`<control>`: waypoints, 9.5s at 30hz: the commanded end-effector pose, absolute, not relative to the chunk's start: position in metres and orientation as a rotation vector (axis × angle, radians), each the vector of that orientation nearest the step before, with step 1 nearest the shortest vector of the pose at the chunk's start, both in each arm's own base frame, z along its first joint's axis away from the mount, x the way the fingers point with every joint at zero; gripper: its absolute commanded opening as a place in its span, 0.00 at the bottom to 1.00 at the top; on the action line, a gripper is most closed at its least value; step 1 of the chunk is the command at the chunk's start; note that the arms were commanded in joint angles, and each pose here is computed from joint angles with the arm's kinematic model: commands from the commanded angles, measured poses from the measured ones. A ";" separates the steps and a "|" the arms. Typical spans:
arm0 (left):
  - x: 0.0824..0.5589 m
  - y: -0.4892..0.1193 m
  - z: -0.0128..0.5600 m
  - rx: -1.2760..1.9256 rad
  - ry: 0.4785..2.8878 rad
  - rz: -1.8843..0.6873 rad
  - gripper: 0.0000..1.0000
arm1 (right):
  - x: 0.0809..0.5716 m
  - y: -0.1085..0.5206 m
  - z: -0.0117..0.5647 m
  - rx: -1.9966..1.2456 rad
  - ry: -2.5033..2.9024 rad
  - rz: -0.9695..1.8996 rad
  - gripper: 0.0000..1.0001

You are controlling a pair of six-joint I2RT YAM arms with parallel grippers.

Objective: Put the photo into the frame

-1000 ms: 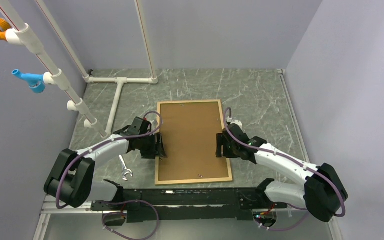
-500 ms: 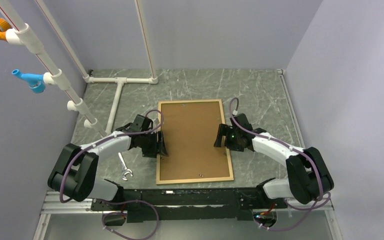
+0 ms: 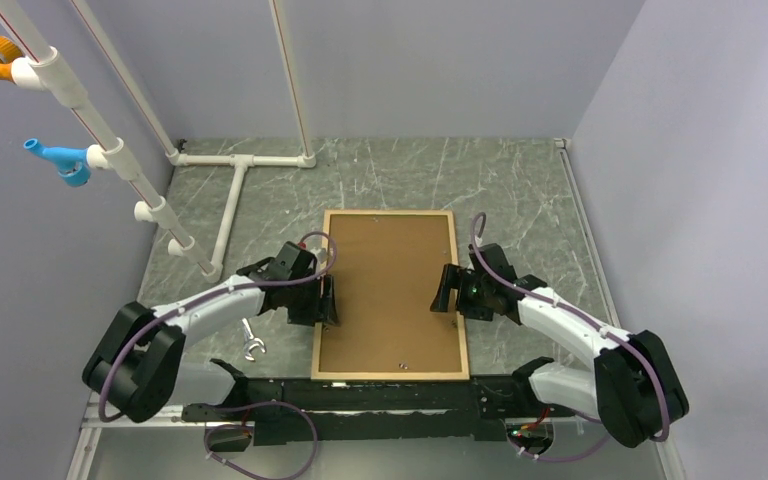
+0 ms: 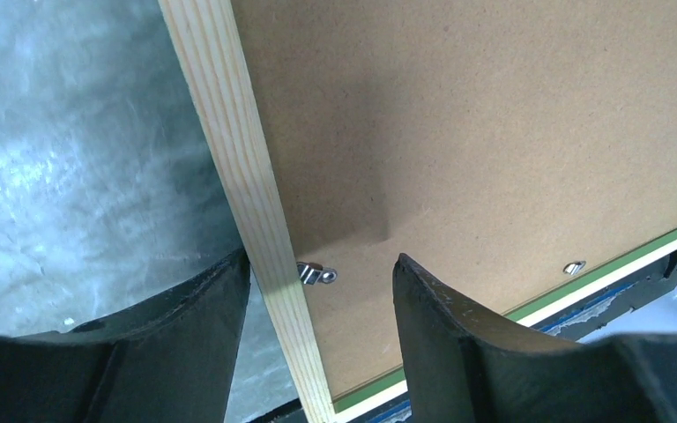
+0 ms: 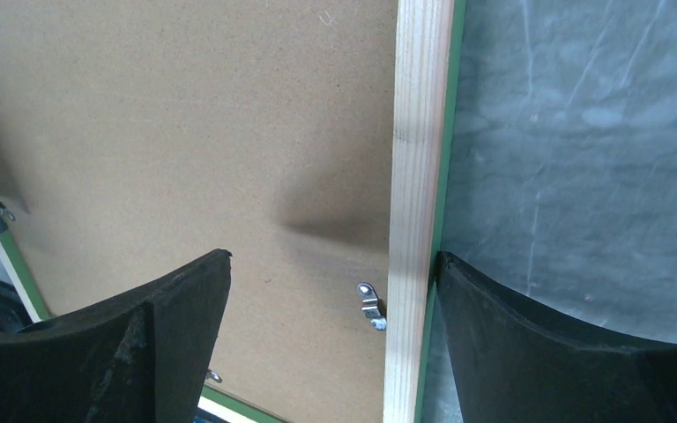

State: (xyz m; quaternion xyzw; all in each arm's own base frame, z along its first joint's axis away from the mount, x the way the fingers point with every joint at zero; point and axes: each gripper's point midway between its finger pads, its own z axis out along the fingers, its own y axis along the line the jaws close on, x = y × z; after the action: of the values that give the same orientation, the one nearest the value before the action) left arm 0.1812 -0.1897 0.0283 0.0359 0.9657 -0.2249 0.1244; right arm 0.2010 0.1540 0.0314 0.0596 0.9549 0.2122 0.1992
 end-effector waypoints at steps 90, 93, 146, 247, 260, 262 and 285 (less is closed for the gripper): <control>0.383 -0.136 0.049 -0.154 2.711 -0.318 0.68 | 0.325 0.176 0.067 0.193 2.551 0.692 1.00; 0.382 -0.143 0.044 -0.128 2.721 -0.316 0.66 | 0.327 0.178 0.066 0.192 2.556 0.700 0.99; 0.287 -0.154 0.057 -0.052 2.771 -0.415 0.52 | 0.267 0.157 0.049 0.192 2.655 0.640 1.00; 0.290 -0.174 0.031 -0.946 2.542 -0.411 0.00 | 0.182 0.155 0.066 0.503 2.785 0.572 0.97; 0.272 -0.189 0.030 -0.876 2.585 -0.464 0.00 | 0.166 0.162 0.031 0.487 2.843 0.533 0.81; 0.265 -0.192 0.028 -0.857 2.600 -0.470 0.00 | 0.173 0.162 0.029 0.482 2.825 0.518 0.79; 0.192 -0.281 0.015 -0.519 2.792 -0.757 0.00 | 0.275 0.144 0.052 0.364 2.690 0.411 0.77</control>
State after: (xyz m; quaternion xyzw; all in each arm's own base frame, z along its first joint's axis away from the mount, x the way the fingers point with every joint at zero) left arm 0.2691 -0.2245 0.0286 -0.2753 0.9091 -0.2000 0.2403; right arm 0.2087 0.1112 0.0172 0.1635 0.9795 0.0684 0.0961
